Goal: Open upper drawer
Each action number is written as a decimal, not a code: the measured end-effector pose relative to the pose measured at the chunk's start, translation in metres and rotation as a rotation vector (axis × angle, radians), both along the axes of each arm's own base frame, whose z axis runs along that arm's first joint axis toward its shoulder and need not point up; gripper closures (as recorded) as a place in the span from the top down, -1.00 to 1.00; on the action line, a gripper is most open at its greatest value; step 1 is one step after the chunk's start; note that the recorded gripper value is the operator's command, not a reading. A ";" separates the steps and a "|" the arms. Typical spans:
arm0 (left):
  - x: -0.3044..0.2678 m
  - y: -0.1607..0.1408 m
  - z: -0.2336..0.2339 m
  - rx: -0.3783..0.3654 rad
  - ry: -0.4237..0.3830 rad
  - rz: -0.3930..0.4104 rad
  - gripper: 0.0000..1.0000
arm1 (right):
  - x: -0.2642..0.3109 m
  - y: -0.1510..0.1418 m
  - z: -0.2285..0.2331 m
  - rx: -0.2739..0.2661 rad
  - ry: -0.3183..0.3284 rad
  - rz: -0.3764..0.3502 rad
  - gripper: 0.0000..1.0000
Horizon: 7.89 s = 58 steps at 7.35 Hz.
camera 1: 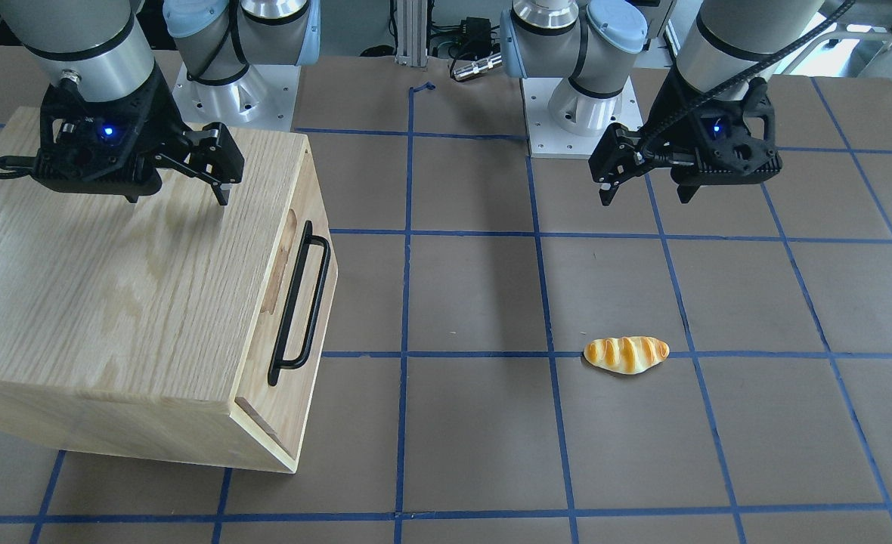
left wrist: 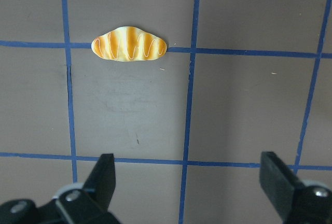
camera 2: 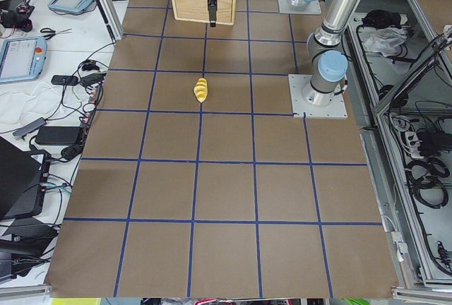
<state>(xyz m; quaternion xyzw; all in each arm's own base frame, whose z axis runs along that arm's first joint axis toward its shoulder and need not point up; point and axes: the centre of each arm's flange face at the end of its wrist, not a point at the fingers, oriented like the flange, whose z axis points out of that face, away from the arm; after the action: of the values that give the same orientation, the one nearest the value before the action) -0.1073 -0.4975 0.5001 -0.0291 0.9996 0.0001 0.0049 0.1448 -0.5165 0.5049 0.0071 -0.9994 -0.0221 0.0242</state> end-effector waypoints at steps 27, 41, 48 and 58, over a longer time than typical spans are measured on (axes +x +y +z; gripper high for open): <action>-0.155 -0.042 -0.040 -0.147 0.284 0.158 1.00 | 0.000 0.000 0.000 0.000 0.000 0.000 1.00; -0.262 -0.039 -0.099 -0.131 0.417 0.005 1.00 | 0.000 0.000 0.000 0.000 0.000 -0.001 1.00; -0.267 -0.043 -0.113 -0.103 0.435 -0.004 1.00 | 0.000 0.000 0.000 0.000 0.000 -0.001 1.00; -0.270 -0.044 -0.126 -0.083 0.428 -0.005 1.00 | 0.000 0.000 0.000 0.000 0.000 -0.001 1.00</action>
<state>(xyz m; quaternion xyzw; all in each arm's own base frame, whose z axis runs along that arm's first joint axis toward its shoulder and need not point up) -0.3774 -0.5419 0.3739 -0.0262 0.9770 -0.0348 -0.2086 0.1448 -0.5165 0.5048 0.0068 -0.9994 -0.0222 0.0242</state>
